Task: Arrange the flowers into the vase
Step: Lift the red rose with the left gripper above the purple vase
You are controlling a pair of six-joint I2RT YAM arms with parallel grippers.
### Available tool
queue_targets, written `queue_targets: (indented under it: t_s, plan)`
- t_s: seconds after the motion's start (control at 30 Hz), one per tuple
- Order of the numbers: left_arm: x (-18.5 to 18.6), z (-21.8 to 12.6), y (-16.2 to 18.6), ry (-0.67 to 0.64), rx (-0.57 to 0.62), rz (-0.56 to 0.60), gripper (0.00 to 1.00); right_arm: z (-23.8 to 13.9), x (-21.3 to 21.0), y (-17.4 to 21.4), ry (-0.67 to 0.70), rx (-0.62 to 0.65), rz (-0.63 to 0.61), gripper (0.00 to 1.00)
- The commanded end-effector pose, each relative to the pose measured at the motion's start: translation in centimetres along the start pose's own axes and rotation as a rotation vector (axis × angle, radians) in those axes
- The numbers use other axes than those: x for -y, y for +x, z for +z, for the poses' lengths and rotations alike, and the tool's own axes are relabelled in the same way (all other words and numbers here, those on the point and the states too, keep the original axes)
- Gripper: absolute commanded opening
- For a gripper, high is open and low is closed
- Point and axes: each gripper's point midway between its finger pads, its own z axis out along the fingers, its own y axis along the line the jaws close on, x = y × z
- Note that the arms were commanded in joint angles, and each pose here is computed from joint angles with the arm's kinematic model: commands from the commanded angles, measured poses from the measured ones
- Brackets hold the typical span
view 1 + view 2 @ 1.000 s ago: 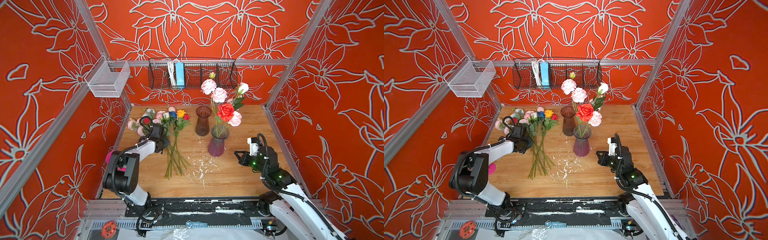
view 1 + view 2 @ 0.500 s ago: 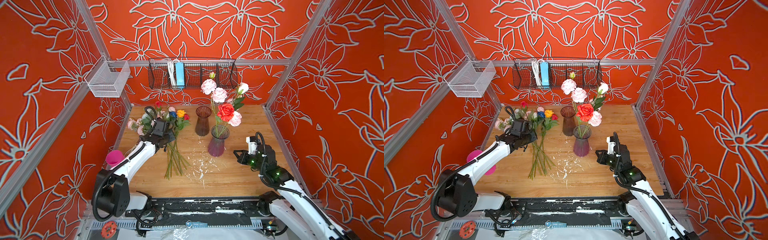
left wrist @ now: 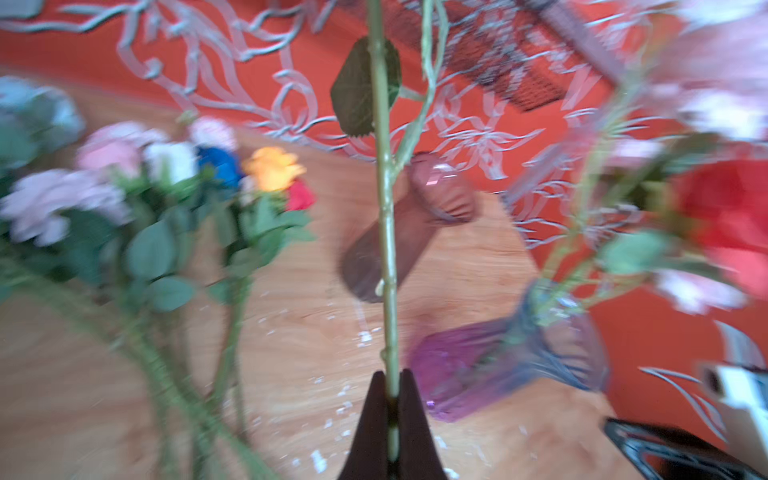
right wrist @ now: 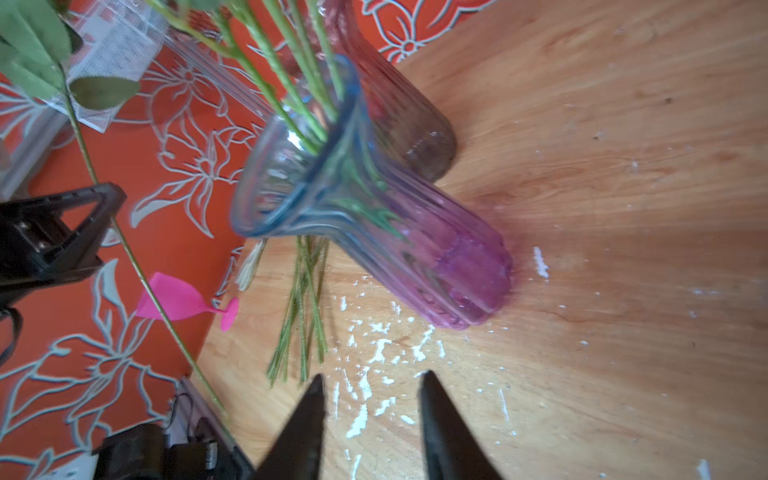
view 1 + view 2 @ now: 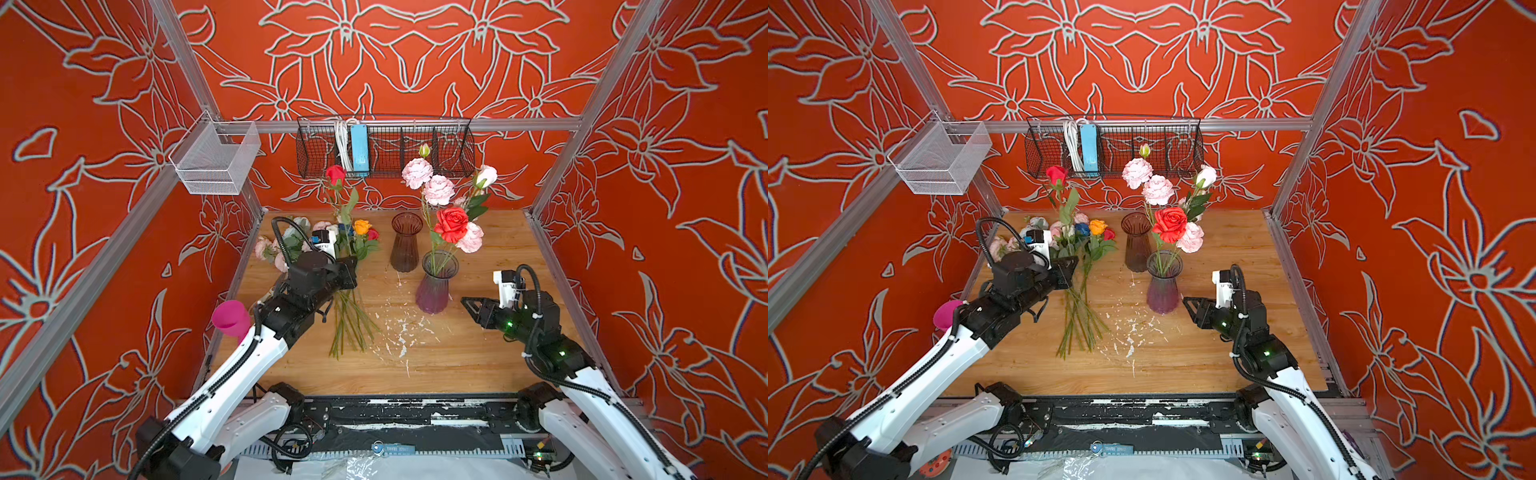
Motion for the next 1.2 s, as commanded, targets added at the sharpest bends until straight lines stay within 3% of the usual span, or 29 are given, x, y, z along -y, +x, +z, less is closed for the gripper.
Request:
queue_targets:
  t_s: [0.0,0.33,0.67,0.93,1.17]
  plan:
    - [5.0,-1.9,-2.9,0.199,0.139,0.075,0.00,-1.7,-2.5,-2.2,-0.063,0.077,-0.057,0.53]
    - [12.5,-2.1,-3.7,0.368,0.145,0.207,0.00,-4.1,-6.2,-3.2,-0.199,0.127,-0.145,0.61]
    - [18.3,-1.3,-4.1,0.475,0.155,0.308,0.00,-4.4,-6.0,-3.5,-0.177,0.145,-0.161,0.62]
    - [22.3,-0.8,-7.5,0.537,0.283,0.363,0.00,-4.2,-5.0,-4.0,-0.134,0.186,-0.144,0.63]
    - [25.3,1.1,-11.1,0.546,0.499,0.414,0.00,-4.1,-3.8,-3.9,-0.076,0.195,-0.133,0.64]
